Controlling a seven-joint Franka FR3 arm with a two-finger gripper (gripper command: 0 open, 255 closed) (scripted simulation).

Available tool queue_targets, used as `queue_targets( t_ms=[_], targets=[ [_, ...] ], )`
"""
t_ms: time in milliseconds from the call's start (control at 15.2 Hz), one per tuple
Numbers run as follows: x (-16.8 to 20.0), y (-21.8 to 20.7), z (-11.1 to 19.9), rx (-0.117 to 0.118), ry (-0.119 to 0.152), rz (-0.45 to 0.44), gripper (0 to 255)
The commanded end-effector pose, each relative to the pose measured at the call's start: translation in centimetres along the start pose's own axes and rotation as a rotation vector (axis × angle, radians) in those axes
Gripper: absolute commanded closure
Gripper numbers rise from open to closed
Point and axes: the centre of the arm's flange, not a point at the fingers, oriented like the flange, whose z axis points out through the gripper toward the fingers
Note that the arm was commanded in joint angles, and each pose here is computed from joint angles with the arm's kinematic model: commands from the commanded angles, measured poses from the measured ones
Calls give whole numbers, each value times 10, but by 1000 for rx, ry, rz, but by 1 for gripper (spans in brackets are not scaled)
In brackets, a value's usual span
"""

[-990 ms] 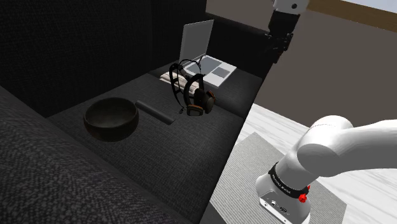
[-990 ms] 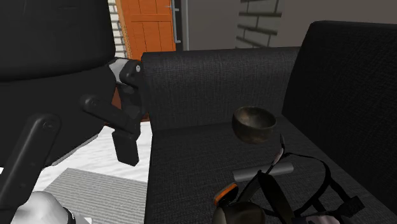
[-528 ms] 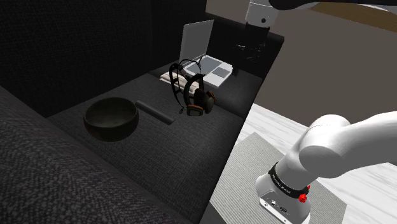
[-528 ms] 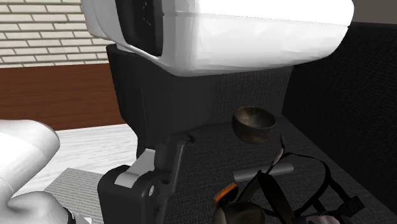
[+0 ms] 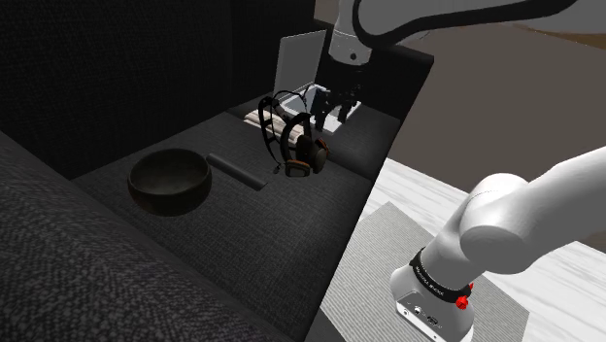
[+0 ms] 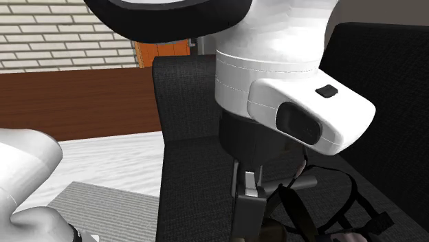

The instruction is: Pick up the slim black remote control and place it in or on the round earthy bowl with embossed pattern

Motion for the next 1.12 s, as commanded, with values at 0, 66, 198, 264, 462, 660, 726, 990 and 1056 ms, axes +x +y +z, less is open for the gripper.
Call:
queue_targets(
  t_ms=[0,66,198,264,462,660,726,990,1056],
  targets=[
    [14,-18,15,9,4,-26,0],
    [21,-26,22,14,6,-38,0],
    [35,-42,36,22,8,-64,0],
    [42,-50,43,26,10,-76,0],
    [62,-75,63,39,14,-114,0],
    [81,-102,82,52,19,-152,0],
    [87,-111,89,56,20,-165,0],
    [111,-148,114,73,26,-215,0],
    [116,-157,120,77,28,-228,0]
  ],
)
